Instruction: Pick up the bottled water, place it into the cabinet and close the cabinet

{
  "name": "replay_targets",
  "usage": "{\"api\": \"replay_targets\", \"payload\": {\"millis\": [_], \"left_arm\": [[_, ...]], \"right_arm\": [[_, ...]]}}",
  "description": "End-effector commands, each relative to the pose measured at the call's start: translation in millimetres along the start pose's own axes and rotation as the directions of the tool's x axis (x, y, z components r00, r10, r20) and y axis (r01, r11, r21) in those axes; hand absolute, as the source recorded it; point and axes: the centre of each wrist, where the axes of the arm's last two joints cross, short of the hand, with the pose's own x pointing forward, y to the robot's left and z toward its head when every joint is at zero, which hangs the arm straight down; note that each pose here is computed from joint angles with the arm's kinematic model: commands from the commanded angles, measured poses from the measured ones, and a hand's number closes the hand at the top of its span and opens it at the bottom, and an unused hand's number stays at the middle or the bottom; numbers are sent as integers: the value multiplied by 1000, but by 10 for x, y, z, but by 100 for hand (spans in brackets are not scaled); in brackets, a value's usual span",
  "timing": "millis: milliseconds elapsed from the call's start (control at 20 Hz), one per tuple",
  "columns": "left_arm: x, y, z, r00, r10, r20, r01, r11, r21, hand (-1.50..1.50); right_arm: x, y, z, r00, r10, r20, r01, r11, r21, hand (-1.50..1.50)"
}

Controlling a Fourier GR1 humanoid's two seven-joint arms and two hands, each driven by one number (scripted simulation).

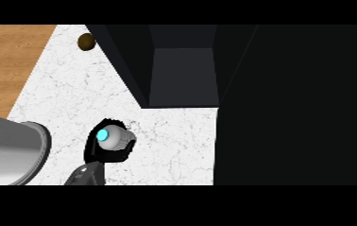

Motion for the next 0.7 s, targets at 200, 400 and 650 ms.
{"api": "replay_targets", "payload": {"millis": [200, 400, 650], "left_arm": [[-37, -269, -8, 997, 73, 37, -71, 996, -47, 150], [-24, -463, -133, 992, 121, 19, -120, 991, -68, 150], [155, -757, -341, 993, 115, -3, -115, 990, -84, 150]], "right_arm": [[218, 108, -125, 999, -26, 28, 26, 1000, -17, -150], [148, -42, -32, 999, -29, 13, 29, 1000, 5, -150], [126, 22, 12, 999, -24, 22, 24, 1000, 12, -150]]}}
